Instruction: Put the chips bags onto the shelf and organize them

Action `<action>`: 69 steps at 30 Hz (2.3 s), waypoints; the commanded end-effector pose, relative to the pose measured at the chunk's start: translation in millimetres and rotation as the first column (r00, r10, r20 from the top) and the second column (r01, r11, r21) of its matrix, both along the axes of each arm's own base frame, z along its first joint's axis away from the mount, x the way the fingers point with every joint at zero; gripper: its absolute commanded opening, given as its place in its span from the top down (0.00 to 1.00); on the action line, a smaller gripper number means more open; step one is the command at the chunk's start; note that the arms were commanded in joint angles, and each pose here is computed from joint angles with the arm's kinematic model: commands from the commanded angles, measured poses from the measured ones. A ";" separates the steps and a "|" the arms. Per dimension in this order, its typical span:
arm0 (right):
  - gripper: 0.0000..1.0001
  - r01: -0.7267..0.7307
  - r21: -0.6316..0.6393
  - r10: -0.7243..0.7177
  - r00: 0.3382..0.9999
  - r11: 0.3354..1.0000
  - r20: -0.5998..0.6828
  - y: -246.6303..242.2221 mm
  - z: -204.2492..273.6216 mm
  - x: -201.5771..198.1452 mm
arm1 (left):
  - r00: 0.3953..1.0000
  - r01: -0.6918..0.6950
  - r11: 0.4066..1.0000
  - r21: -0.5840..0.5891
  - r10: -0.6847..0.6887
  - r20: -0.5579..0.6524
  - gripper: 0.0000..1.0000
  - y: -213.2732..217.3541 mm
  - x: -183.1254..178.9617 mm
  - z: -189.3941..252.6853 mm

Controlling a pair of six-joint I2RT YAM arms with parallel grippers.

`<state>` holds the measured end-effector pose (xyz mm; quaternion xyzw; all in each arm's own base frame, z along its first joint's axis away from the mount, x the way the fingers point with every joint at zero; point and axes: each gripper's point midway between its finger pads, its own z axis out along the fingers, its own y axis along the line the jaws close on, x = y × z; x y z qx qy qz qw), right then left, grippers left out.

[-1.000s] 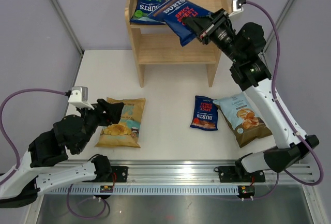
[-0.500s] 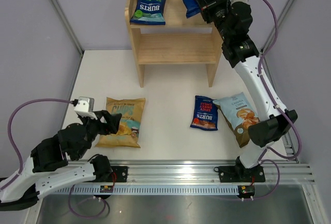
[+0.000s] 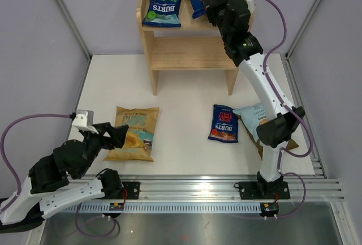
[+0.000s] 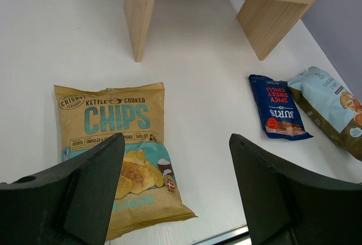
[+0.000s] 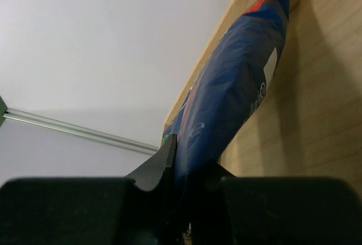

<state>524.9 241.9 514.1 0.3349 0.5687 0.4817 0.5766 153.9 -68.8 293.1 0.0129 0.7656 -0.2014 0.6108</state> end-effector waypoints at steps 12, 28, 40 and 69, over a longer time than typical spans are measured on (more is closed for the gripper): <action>0.64 0.079 -0.034 -0.082 0.992 0.996 -0.101 10.3 -11.2 0.1 | 0.999 -0.026 0.998 -0.064 0.028 0.023 0.21 8.5 -0.8 6.1; 0.54 0.042 -0.126 -0.070 0.972 0.991 -0.226 -6.3 -22.5 -34.0 | 0.998 -0.061 0.996 -0.067 0.062 0.008 0.23 13.9 0.3 3.9; 0.62 -0.037 -0.084 0.016 0.972 0.996 -0.236 1.1 -22.0 -52.0 | 0.997 -0.077 0.995 -0.067 0.077 0.009 0.24 16.3 1.4 4.4; 0.89 -0.013 0.019 0.017 0.968 1.000 -0.249 25.2 -39.3 -31.9 | 0.993 -0.112 0.988 -0.101 0.115 0.017 0.23 29.1 -0.3 5.5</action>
